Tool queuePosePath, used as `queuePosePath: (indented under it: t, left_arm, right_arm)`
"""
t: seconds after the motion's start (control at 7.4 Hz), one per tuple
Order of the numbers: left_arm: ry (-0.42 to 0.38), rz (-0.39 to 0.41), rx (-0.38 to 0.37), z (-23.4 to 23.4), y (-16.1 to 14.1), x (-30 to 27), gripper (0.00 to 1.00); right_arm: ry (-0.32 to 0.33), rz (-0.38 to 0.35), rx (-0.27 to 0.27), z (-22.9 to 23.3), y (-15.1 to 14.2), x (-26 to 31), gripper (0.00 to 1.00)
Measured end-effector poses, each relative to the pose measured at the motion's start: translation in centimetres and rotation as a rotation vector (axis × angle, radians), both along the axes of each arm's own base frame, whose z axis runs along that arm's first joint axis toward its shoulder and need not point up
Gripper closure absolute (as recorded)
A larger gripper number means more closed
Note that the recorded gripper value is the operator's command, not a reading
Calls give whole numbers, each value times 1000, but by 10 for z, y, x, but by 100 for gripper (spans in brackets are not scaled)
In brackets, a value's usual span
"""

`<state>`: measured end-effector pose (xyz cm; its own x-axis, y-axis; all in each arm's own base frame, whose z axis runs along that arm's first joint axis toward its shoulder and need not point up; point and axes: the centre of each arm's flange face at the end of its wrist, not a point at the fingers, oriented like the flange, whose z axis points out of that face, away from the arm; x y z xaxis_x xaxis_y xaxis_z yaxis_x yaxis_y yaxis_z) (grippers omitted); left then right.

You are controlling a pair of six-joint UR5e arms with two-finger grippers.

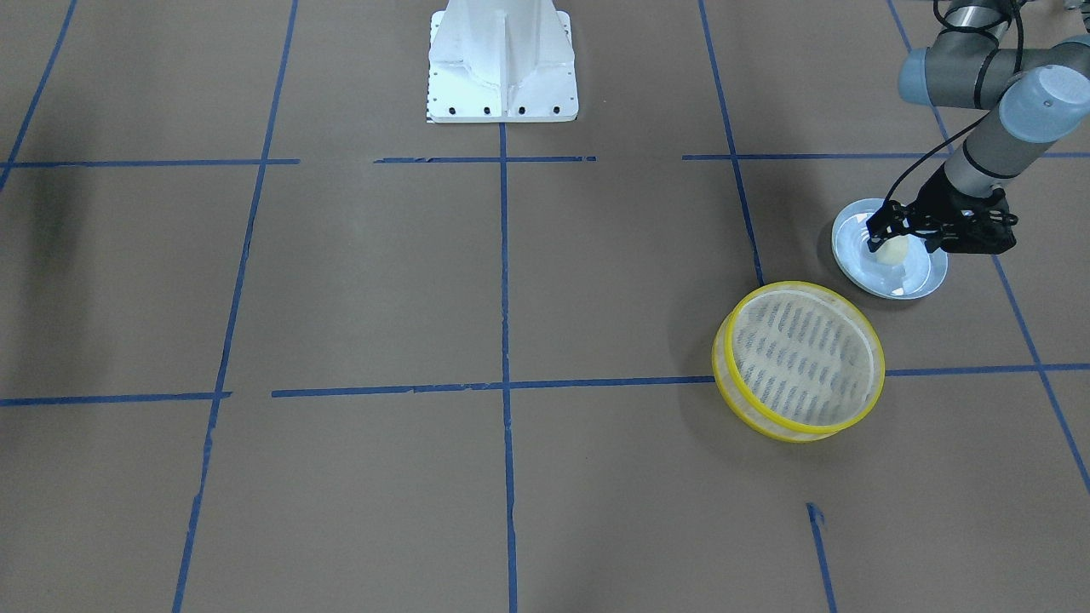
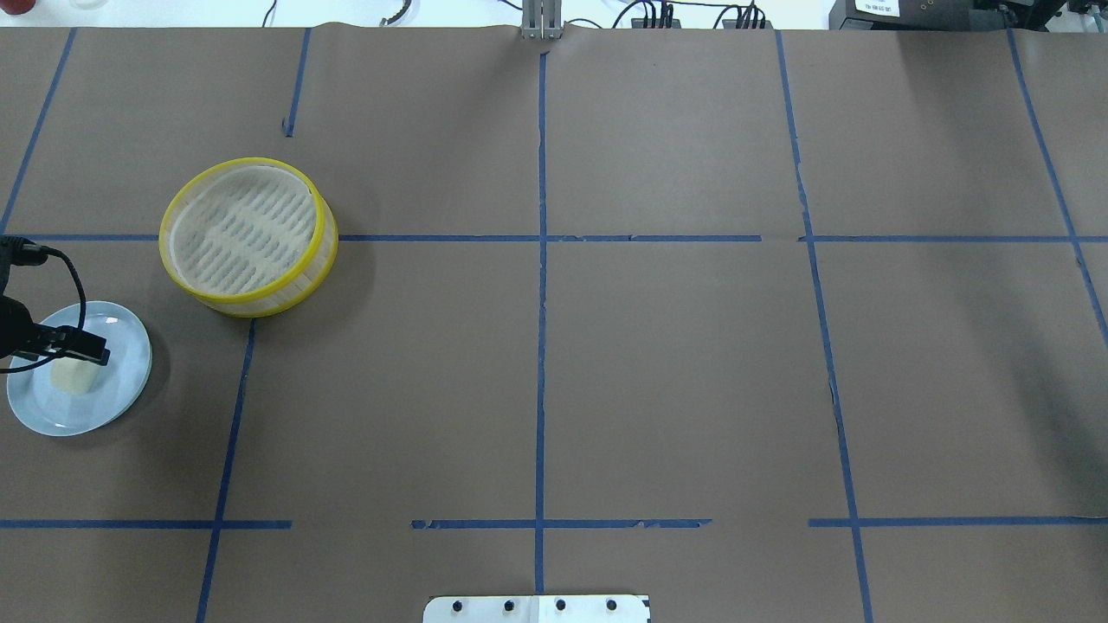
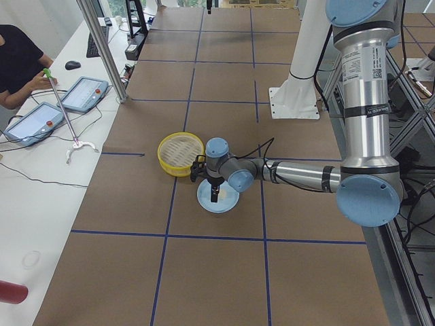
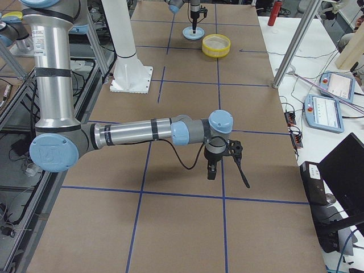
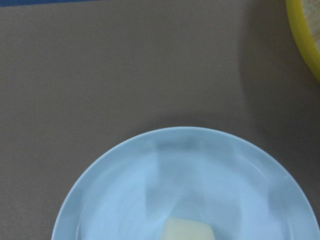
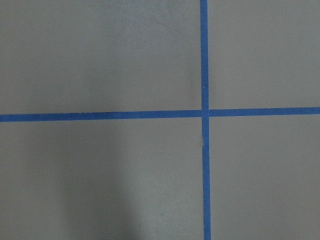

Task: Place bun in steamer
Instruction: 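Lower the left gripper and close it around the white bun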

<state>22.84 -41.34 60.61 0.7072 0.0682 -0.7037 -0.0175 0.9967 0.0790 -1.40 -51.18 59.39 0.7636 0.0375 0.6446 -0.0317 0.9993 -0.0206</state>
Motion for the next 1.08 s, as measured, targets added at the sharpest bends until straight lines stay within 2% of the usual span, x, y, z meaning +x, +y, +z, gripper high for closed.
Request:
queuePosePath:
  t: [0.41,0.54,1.08]
  left_arm:
    - [-1,21,-1,1,5,7,0]
    - [-2,23,-2,2,6,7,4]
    - [-5,26,-5,3,10,5,38]
  right_arm:
    - [0,0,0,0,0,0,0]
    - [0,0,0,0,0,0,0]
    - [0,0,0,0,0,0,0]
